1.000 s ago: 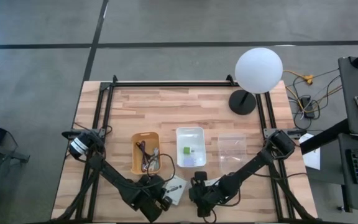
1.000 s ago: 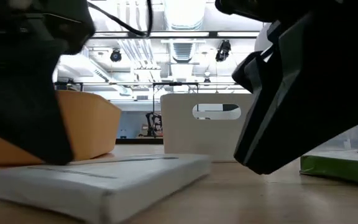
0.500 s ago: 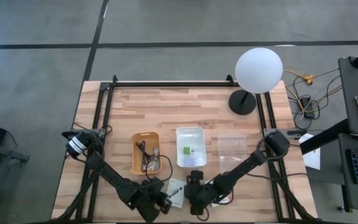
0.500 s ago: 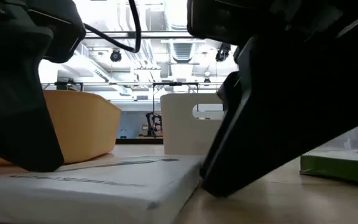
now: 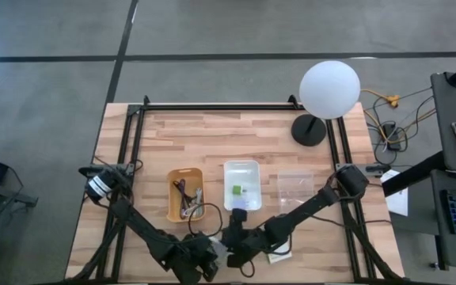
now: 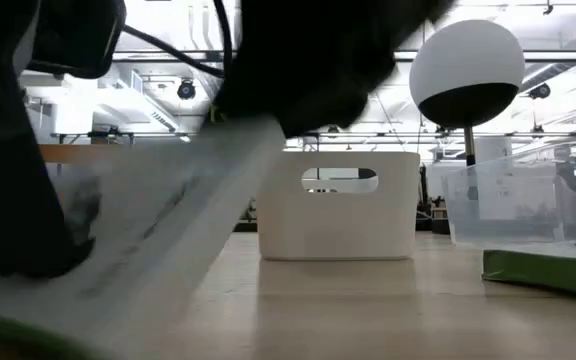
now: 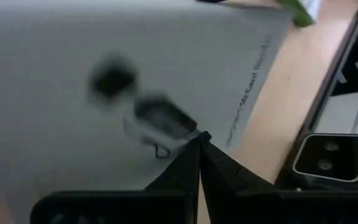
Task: Pick and place items into bin
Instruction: Put the left white card reader box into the transparent bin
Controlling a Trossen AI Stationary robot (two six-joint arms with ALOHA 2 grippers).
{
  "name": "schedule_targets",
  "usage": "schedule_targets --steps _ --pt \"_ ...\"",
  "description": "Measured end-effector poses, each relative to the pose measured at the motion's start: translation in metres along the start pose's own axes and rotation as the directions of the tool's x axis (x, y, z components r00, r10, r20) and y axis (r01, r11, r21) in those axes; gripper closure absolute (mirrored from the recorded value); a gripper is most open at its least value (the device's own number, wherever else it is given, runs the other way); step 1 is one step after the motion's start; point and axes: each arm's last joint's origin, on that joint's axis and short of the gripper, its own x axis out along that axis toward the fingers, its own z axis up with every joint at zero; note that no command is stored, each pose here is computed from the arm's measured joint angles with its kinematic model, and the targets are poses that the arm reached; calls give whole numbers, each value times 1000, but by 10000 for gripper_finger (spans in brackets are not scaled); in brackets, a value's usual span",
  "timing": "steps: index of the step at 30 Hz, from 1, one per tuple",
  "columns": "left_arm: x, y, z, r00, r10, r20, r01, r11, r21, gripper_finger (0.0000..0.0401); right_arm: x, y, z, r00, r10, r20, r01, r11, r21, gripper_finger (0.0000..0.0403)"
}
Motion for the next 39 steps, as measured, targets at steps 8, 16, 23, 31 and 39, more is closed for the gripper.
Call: schedule_targets --steps 8,16,23,31,39 --pt "4 6 5 997 35 73 -36 999 19 401 -6 11 19 992 122 35 -122 992 11 260" --pt "5 5 5 997 29 76 -30 999 15 401 -5 14 12 991 129 -24 -129 992 -6 252" --pt "5 -1 5 998 -22 66 21 1000 22 401 -43 2 8 972 -4 -237 -19 995 -95 253" --pt "12 -17 26 984 -153 95 139 980 142 401 -63 17 -44 891 19 -453 -60 995 -76 259" --pt "26 -17 58 983 -156 98 136 973 188 401 -65 25 -64 922 -9 -387 2 1000 -20 267"
